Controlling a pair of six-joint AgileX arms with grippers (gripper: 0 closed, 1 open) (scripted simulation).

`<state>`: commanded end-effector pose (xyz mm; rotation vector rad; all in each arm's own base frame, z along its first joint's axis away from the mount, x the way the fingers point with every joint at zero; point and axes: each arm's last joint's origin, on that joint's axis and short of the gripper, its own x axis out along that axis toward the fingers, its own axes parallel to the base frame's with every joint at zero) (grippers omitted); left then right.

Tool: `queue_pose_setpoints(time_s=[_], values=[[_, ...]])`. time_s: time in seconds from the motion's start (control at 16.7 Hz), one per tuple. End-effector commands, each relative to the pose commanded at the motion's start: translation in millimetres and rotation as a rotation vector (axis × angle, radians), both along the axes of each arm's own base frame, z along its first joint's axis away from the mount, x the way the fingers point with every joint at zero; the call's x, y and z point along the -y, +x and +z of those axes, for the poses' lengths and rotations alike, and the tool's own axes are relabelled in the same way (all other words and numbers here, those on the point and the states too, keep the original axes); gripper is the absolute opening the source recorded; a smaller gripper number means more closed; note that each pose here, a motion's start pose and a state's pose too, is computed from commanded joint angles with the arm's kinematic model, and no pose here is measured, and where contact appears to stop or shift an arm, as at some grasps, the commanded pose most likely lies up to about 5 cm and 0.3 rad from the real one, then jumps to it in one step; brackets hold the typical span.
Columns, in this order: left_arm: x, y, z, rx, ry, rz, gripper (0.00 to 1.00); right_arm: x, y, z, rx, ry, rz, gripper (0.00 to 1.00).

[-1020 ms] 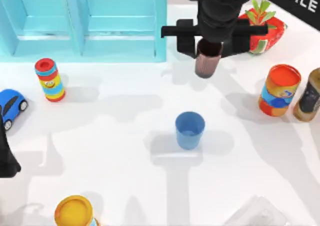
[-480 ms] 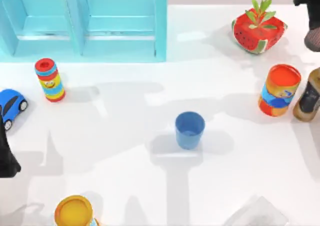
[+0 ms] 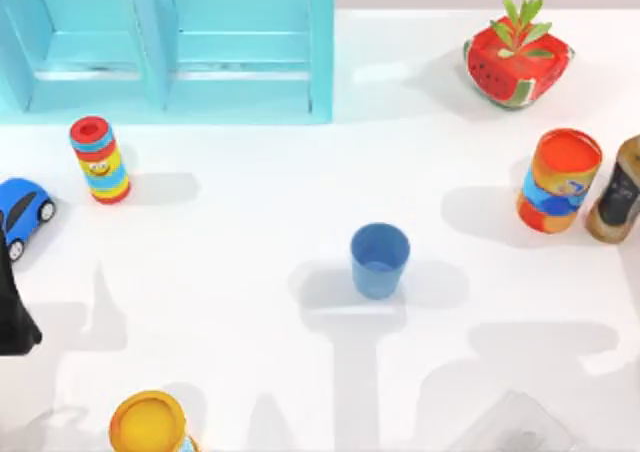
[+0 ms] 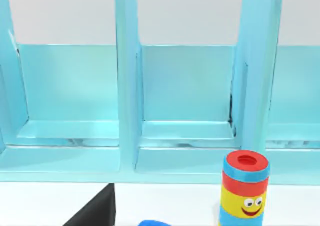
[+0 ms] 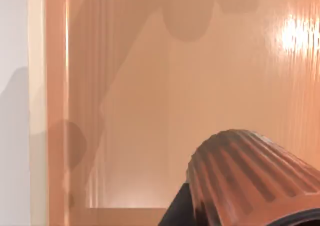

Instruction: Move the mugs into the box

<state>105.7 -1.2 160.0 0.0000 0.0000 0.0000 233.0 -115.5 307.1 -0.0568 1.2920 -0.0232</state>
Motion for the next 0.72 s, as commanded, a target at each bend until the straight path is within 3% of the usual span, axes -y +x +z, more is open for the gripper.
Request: queue_pose_setpoints(time_s=[0.24, 0.72], values=[[0, 0, 0, 0.0, 0.0, 0.0, 1.0, 21, -42, -18, -0.075, 0.008, -0.024, 0.0], [0, 0, 0, 0.0, 0.0, 0.0, 1.0, 23, -44, -24, -0.086, 0.011, -0.026, 0.0]])
